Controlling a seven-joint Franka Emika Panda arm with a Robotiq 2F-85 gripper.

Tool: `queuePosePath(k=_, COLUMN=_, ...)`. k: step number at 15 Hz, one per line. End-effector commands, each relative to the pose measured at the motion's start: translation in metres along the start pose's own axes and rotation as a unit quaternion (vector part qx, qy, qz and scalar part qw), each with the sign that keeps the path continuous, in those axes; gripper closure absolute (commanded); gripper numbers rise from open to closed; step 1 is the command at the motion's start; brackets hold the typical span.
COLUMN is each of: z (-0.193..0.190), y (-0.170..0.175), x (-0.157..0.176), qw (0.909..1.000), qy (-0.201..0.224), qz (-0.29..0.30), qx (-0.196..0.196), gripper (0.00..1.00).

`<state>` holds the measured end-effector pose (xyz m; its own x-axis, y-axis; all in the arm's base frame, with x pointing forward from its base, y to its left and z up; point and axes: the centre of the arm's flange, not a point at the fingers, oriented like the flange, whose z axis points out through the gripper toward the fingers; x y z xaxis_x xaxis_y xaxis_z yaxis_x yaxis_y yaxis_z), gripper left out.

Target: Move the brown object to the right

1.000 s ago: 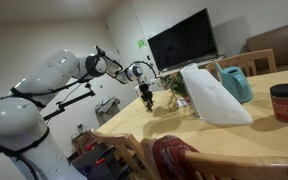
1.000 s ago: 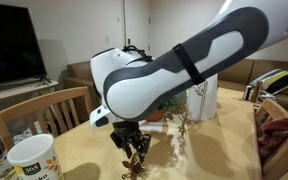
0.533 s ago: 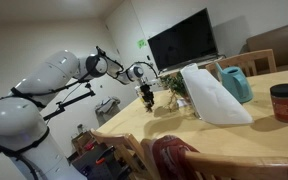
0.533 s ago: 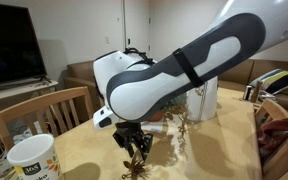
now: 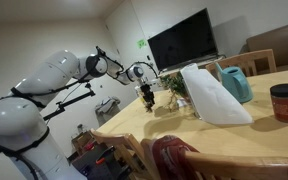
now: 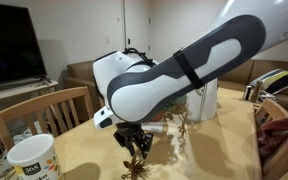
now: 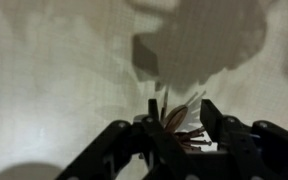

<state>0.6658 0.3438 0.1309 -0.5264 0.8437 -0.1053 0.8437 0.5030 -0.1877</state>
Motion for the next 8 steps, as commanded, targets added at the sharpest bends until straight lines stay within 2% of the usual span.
queuePosePath(k=1, z=-0.0030, y=0.0064, x=-0.0038, qw=0.9997, qy=-0.022, qz=-0.007, qx=-0.009, gripper=0.50)
queuePosePath(k=8, z=-0.0024, y=0.0070, x=-0.0040, qw=0.9996, qy=-0.019, qz=-0.007, qx=-0.018, gripper=0.57)
